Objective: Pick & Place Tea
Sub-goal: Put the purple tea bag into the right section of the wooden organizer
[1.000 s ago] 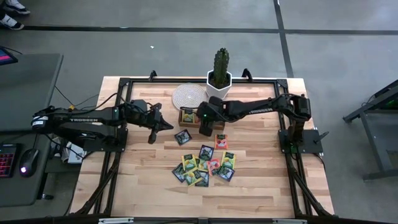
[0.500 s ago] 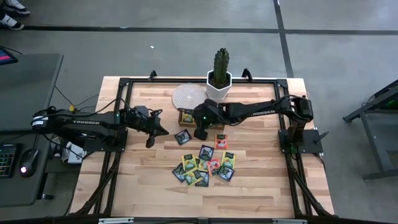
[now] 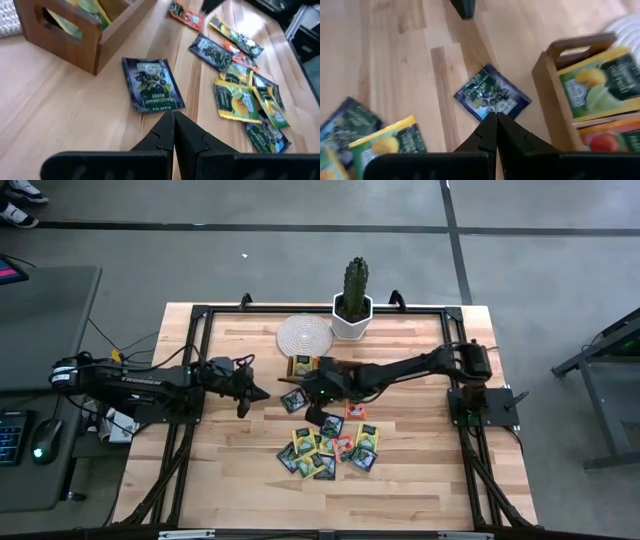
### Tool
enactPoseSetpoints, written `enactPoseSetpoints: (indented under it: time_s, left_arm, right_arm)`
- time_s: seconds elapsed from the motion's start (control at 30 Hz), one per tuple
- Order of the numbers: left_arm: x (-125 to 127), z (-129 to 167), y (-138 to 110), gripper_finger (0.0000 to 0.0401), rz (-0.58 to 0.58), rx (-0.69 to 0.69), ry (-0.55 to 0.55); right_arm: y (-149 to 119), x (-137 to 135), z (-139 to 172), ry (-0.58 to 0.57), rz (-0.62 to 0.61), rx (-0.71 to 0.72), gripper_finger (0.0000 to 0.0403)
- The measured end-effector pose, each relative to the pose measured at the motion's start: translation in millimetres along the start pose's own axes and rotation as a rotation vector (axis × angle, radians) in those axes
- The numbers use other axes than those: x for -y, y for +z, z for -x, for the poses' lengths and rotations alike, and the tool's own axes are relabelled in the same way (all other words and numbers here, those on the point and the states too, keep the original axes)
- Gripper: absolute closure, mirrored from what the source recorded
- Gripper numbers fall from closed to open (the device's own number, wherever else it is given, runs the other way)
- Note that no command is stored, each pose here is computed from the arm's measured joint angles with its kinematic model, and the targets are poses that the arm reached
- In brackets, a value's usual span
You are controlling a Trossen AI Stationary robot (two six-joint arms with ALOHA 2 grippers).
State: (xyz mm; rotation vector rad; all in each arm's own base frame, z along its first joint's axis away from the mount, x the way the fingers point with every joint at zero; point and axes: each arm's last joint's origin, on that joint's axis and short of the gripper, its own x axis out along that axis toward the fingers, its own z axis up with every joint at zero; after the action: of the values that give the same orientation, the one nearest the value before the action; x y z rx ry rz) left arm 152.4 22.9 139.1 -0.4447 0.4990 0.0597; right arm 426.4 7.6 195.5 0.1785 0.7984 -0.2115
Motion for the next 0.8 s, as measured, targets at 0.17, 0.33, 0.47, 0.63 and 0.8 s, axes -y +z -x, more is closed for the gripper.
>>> enactPoseSetpoints:
  time_s: [0.17,0.33,0.47,0.63,0.8]
  left_arm:
    - [-0.5,-0.4,-1.3,0.0400,0.039,-0.013,0.005]
    - [-1.6,-2.7,-1.9,0.0380,0.057,-0.017,0.017]
    - [-2.3,-4.3,-3.7,0.0325,0.083,-0.039,0.013]
    - [-3.2,-5.7,-5.3,0.0252,0.088,-0.055,0.019]
    - [-4.2,-7.1,-6.9,0.0216,0.095,-0.069,0.027]
  right_arm:
    - [-6.8,-1.3,-20.6,0.018,-0.053,0.007,0.0402]
    - [-10.2,-3.7,-34.5,0.060,-0.079,0.026,0.0402]
    - [-15.7,-3.2,-42.2,0.051,-0.086,0.006,0.0402]
    - [-15.7,-0.9,-43.5,0.017,-0.102,0.015,0.0403]
    - [-16.1,2.3,-45.5,0.011,-0.107,0.012,0.0403]
